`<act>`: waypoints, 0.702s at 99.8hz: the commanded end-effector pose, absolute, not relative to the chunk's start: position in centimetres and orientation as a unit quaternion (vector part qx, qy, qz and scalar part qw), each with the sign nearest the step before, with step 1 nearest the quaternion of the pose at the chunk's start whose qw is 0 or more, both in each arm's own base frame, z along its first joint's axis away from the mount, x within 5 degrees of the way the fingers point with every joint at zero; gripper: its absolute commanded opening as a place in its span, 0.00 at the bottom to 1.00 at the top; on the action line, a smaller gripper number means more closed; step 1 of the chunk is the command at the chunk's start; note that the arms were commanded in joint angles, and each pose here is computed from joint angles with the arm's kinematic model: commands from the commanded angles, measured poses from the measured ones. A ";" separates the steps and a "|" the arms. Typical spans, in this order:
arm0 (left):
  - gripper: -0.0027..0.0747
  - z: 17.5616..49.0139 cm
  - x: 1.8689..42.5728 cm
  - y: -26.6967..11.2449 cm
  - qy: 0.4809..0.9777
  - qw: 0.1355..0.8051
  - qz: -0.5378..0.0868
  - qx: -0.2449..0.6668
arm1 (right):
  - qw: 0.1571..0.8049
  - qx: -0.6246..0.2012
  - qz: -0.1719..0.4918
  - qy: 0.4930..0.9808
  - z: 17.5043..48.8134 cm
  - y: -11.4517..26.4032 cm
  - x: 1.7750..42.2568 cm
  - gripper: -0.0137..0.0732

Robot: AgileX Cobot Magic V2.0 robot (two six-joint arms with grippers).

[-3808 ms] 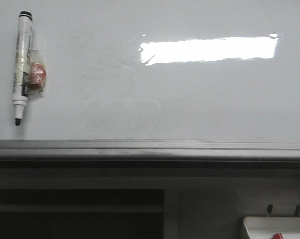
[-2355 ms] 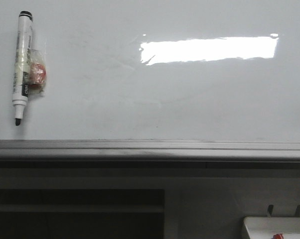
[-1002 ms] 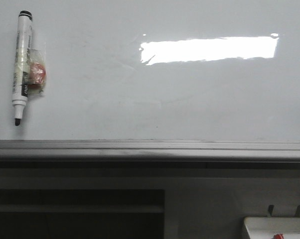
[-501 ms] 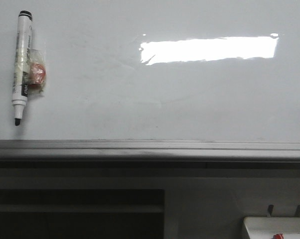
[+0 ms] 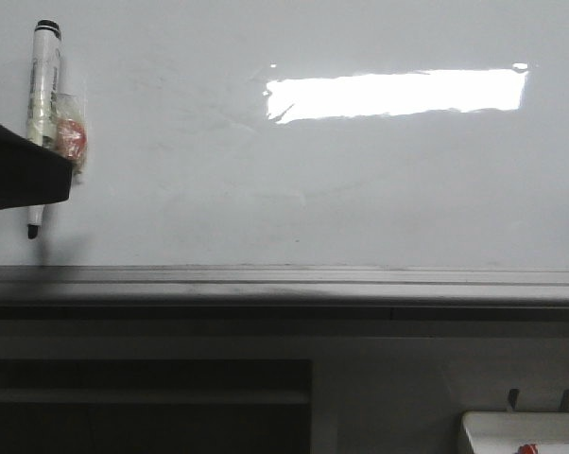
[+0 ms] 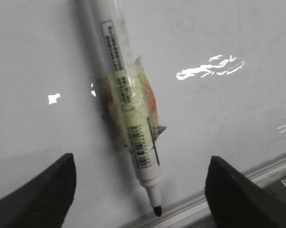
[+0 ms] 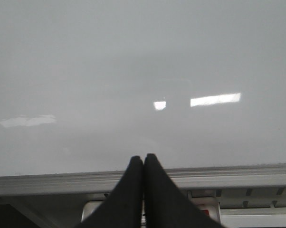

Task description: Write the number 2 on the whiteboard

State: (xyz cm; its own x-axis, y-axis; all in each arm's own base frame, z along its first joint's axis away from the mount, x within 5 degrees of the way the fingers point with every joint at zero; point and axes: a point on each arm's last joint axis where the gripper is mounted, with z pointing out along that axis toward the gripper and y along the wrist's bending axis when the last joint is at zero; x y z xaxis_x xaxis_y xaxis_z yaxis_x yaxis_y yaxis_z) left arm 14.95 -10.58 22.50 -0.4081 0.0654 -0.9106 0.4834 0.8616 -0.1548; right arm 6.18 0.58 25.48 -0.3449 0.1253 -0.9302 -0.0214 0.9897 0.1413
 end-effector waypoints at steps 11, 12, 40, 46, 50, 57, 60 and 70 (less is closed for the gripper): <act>0.66 23.8 15.9 -11.1 0.787 0.560 -0.212 0.150 | 0.609 0.033 0.066 0.790 26.9 0.5 6.6 0.11; 0.66 23.8 15.9 -11.1 0.787 0.560 -0.212 0.150 | 0.609 0.033 0.066 0.790 26.9 0.5 6.6 0.11; 0.60 23.8 16.2 -11.2 0.782 0.568 -0.208 0.150 | 0.609 0.033 0.066 0.790 26.9 0.5 6.6 0.11; 0.59 23.8 16.2 -11.2 0.781 0.569 -0.209 0.150 | 0.609 0.033 0.066 0.790 26.9 0.5 6.6 0.11; 0.54 23.8 16.2 -11.2 0.781 0.569 -0.209 0.150 | 0.609 0.033 0.066 0.790 26.9 0.5 6.6 0.11; 0.39 23.7 16.2 -11.2 0.782 0.568 -0.208 0.150 | 0.609 0.033 0.066 0.790 26.9 0.5 6.6 0.11; 0.32 23.7 16.2 -11.2 0.782 0.568 -0.208 0.150 | 0.609 0.033 0.066 0.790 26.9 0.5 6.6 0.11; 0.09 23.8 16.2 -11.3 0.780 0.569 -0.206 0.160 | 0.609 0.033 0.066 0.790 26.9 0.5 6.6 0.11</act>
